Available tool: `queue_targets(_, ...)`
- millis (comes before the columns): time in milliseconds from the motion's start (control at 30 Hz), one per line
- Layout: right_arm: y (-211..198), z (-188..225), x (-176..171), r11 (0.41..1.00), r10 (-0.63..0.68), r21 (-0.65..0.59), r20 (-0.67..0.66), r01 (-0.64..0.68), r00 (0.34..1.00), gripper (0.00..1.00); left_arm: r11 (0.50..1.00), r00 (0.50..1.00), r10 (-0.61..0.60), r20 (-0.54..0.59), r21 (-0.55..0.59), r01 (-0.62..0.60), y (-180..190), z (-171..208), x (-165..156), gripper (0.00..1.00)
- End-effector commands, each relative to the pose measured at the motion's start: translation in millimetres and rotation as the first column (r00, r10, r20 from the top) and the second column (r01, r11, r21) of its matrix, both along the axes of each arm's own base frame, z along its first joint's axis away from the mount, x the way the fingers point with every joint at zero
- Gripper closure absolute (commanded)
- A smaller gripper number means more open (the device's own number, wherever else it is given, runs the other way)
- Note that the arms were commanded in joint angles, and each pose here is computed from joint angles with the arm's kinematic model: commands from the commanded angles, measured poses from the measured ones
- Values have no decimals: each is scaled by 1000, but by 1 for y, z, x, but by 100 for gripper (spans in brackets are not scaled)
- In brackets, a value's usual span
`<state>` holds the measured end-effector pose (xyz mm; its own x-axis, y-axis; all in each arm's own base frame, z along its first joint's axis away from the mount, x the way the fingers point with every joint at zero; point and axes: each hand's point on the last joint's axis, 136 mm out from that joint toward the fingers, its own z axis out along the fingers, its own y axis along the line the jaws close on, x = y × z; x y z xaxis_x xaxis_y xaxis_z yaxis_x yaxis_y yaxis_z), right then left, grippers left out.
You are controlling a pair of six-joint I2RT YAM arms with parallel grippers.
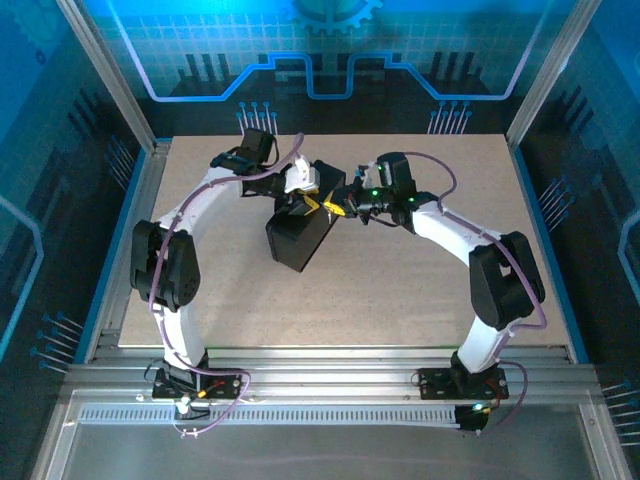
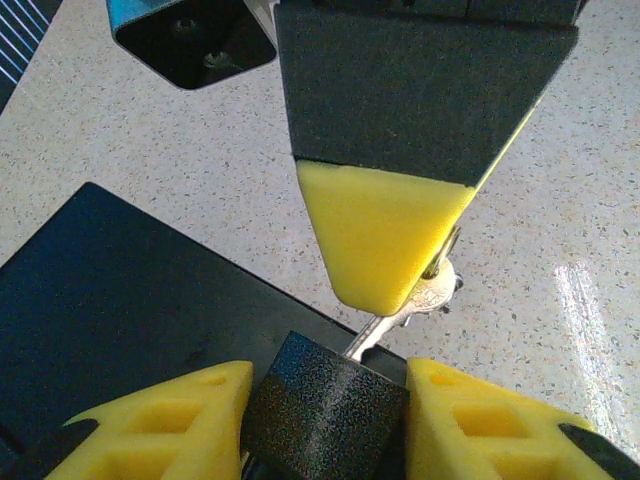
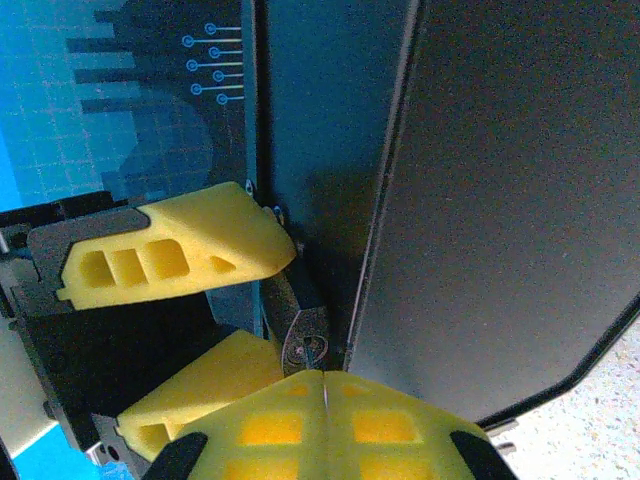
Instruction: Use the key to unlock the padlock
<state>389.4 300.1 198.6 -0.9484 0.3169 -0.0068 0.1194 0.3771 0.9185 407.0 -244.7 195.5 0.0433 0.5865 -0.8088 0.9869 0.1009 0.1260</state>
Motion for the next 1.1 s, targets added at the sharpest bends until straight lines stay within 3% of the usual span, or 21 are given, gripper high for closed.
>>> queue_targets(0,34,11,-1,997,34,66,37,-37,999,96,999,971,-38,-234,22,45,-17,-47,-38,62)
queue_targets(67,39,13,-2,993,39,112,34,-42,999,94,999,973,-33,-229,25,40,-17,-48,-37,62)
queue_targets(200,32,2,-11,994,104,10,32,-105,994,91,999,975,-8,-223,51,19,-12,-53,-32,62)
queue_targets(400,1,-12,-15,998,61,-15,8,-61,998,81,998,973,21,-231,60,-7,-4,-55,-26,63)
queue_targets(733,-14,-2,-20,999,29,-34,67,-27,997,71,997,967,50,-249,68,-34,2,-59,-20,64)
queue_targets(1067,-25,-2,-16,999,13,-52,90,-8,996,67,997,963,55,-264,66,-39,3,-62,-21,66)
